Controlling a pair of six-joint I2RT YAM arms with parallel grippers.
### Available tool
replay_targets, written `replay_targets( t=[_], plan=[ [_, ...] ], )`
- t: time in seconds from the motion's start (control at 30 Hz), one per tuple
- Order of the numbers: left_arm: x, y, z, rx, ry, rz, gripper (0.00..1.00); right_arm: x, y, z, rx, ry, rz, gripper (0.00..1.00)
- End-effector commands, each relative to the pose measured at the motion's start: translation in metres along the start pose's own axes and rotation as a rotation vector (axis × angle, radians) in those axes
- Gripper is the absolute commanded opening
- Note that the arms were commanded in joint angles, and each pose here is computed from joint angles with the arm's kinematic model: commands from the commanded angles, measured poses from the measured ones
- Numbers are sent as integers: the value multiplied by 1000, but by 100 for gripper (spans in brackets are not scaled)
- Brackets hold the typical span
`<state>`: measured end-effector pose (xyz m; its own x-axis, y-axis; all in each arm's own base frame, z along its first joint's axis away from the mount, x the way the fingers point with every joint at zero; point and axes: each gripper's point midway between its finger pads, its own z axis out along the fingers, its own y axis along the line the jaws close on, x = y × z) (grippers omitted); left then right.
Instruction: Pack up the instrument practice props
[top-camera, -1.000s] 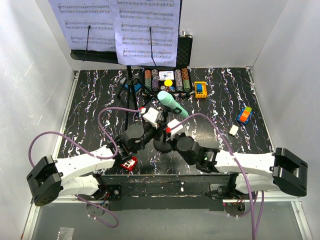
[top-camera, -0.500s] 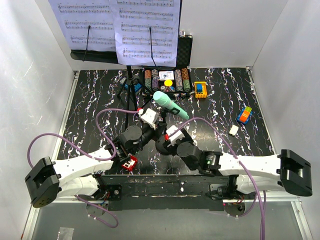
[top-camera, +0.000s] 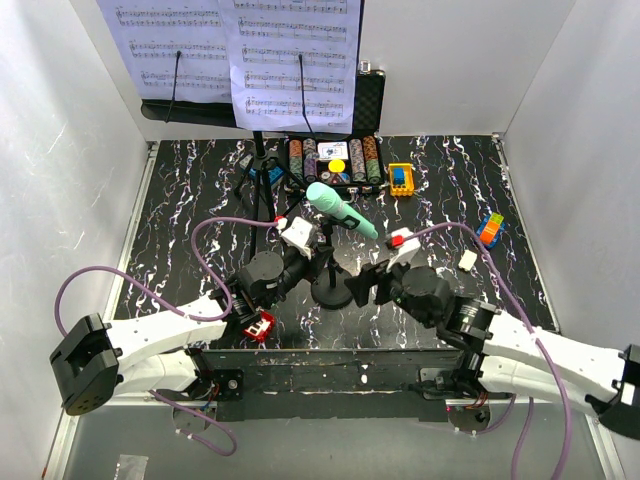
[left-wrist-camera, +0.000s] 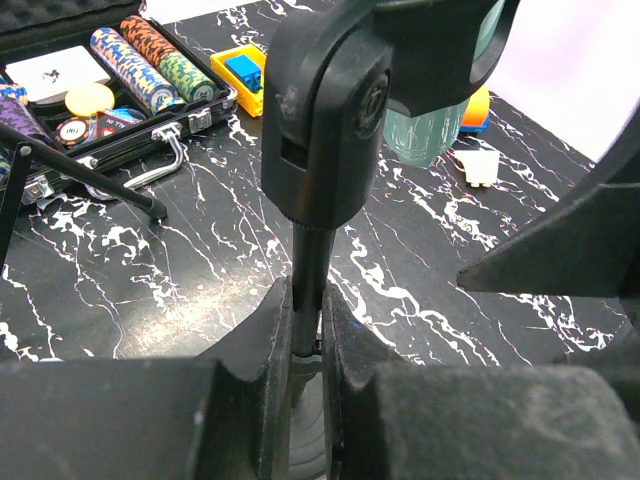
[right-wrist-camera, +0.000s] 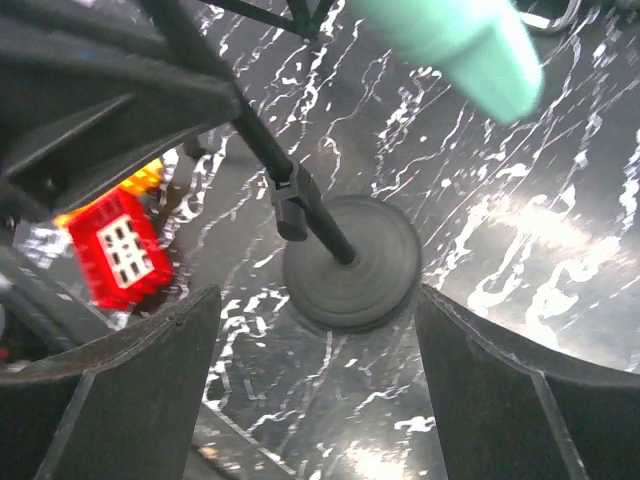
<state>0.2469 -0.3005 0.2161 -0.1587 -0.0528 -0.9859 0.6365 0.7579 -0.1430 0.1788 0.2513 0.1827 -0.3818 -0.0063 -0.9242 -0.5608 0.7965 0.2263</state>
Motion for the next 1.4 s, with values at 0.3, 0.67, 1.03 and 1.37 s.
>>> replay_targets(
  t=[0.3,0.67,1.03,1.37],
  plan=[
    [21,10,-3,-53,44,20,0,-14,36,8,-446,114,769,83],
    [14,-1,-7,-40,4,51,0,-26,28,28,-522,115,1044,82],
    [11,0,-10,-56,-22,54,0,-2,23,40,-465,185,1112,67],
    [8,-5,-11,-48,-31,67,0,4,19,48,-461,194,1208,63]
  ],
)
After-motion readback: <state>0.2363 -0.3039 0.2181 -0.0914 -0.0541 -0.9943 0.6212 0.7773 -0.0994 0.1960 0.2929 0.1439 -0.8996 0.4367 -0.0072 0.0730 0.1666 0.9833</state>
